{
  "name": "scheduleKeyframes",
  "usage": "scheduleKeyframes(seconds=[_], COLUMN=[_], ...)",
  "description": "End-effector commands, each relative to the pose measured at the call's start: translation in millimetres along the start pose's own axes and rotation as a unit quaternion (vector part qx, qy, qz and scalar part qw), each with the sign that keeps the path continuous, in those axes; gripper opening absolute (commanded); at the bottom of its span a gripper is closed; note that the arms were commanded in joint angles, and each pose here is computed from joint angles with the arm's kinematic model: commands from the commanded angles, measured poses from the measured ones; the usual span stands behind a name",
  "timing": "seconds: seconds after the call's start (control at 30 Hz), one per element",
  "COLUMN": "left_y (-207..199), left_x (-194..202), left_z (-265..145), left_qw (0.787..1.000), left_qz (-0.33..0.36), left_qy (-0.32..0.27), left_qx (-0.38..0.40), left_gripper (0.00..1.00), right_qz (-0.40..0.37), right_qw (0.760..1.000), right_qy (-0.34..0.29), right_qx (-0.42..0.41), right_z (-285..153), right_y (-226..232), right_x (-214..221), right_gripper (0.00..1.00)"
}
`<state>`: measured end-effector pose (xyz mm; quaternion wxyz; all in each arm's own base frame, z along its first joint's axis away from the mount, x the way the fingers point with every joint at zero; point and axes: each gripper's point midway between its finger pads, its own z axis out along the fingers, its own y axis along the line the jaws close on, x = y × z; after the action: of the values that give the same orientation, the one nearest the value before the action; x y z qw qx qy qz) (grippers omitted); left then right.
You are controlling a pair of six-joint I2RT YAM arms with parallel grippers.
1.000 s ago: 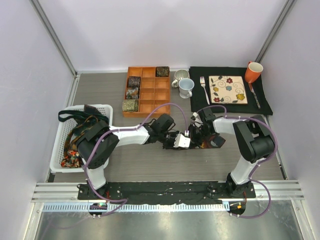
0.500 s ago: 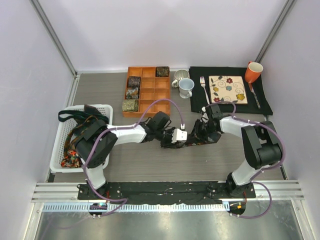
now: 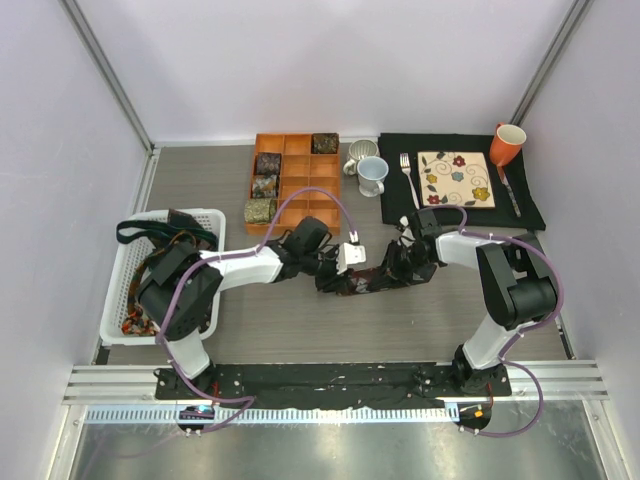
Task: Roll the ties
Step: Roll the tie at the center of the board.
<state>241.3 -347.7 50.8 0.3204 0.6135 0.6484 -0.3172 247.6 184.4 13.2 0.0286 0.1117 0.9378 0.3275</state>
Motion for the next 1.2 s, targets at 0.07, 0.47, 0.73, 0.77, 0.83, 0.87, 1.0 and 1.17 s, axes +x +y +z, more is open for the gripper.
scheduleKeyframes(seconds=[0.07,0.47,0.73,0.77,0.83,0.87,1.0,1.17], left_y=[-1.1,-8.5,-10.5,-10.5,-9.8,-9.2,-8.9,-8.3], left_x=[37.7,64.0,63.0,63.0,61.8,61.4,61.9,60.8], left_z=[0.8,8.0,10.9,10.9,11.0,11.5,11.8,11.8], left_qw=[0.996,0.989,0.990,0.990,0.990,0.990,0.990,0.990], left_qz=[-0.032,-0.042,-0.041,-0.041,-0.041,-0.040,-0.040,-0.039], left_qy=[0.085,0.139,0.134,0.134,0.133,0.132,0.132,0.131], left_qx=[-0.002,0.017,0.027,0.027,0.026,0.026,0.025,0.024], left_gripper=[0.21,0.27,0.29,0.29,0.30,0.30,0.31,0.31], right_qz=[0.012,-0.061,-0.081,-0.083,-0.095,-0.094,-0.098,-0.102], right_qw=[0.994,0.991,0.984,0.984,0.983,0.983,0.985,0.988], right_qy=[-0.001,-0.064,-0.049,-0.045,-0.040,-0.034,-0.013,0.002], right_qx=[0.106,-0.100,-0.153,-0.152,-0.155,-0.154,-0.141,-0.118], right_z=[5.8,-33.3,-22.3,-20.2,-16.1,-12.3,-0.3,5.4], right_y=[-53.3,54.4,86.8,87.9,94.0,93.4,88.6,75.7], right_x=[14.5,-10.6,-12.0,-10.7,-9.0,-7.6,-0.8,4.5], right_gripper=[0.18,0.48,0.52,0.52,0.51,0.50,0.45,0.35])
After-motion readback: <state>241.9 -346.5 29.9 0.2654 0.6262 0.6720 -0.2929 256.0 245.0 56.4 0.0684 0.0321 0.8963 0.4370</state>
